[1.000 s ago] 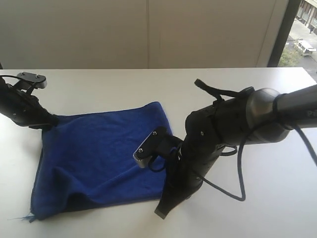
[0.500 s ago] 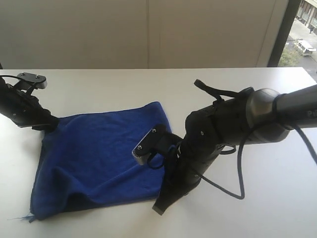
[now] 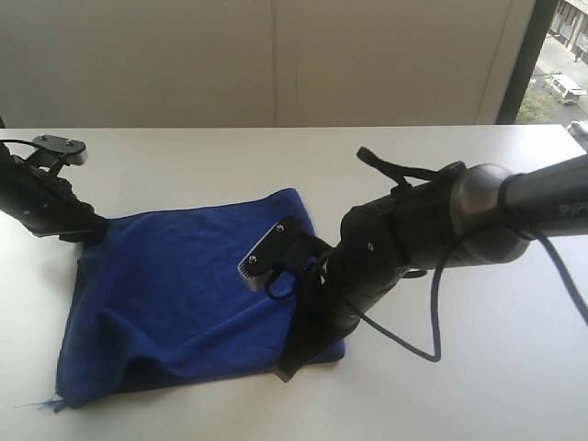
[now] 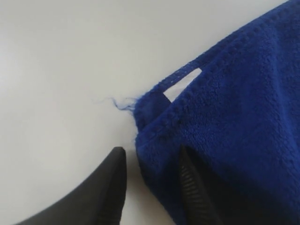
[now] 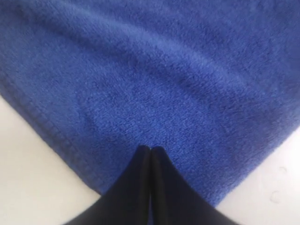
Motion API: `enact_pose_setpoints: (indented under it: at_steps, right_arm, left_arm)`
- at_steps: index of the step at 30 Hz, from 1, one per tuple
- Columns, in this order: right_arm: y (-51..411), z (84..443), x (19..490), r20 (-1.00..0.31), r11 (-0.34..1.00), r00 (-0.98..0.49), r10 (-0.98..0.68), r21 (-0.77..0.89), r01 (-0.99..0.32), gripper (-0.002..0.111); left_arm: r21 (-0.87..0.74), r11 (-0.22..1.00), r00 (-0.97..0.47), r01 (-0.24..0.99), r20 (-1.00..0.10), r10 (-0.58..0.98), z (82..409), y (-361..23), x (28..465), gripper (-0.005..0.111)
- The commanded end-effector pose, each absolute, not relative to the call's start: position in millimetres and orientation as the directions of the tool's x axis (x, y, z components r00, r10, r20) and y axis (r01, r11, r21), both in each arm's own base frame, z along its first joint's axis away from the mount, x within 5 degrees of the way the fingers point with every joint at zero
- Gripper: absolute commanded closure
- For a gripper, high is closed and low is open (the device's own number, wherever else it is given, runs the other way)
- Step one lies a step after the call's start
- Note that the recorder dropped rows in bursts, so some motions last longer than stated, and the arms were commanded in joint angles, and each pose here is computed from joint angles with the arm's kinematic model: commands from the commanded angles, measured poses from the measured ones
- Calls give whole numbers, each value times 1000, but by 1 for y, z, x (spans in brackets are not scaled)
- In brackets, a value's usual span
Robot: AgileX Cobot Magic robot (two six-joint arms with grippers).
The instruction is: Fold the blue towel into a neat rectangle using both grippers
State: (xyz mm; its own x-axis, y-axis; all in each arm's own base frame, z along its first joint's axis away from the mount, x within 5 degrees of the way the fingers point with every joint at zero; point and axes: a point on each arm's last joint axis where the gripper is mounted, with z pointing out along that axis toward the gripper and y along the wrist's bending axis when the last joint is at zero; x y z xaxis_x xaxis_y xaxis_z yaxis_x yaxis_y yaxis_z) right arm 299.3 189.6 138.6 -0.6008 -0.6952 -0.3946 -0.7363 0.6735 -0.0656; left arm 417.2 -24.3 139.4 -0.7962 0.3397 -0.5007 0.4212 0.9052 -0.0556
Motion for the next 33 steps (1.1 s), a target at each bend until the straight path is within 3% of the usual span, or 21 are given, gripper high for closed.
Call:
enact_pose_setpoints:
  at_steps: [1,9,14,18,33]
  right_arm:
    - [189,129,302,-379,681,-614,-692,-60,-730,108]
    - [189,129,302,-379,681,-614,-692,-60,-730,108]
    - [189,129,302,-379,681,-614,-692,-60,-730,108]
    - [189,129,302,-379,681,-614,-692,-60,-730,108]
    - [188,128,301,-366,679,-618,-696,-55,-732,108]
  left_arm:
    - [-76,894,-798,442,-488,353,143,-26,414,64]
    - [-75,894,-797,442,-489,353,143,-26,414,66]
    - [-64,898,-793,436,-499,350,144,-25,416,93]
    - [-49,902,-786,428,-512,346,144,-24,418,107]
    - [17,902,-747,432,-553,368,159,-21,419,107]
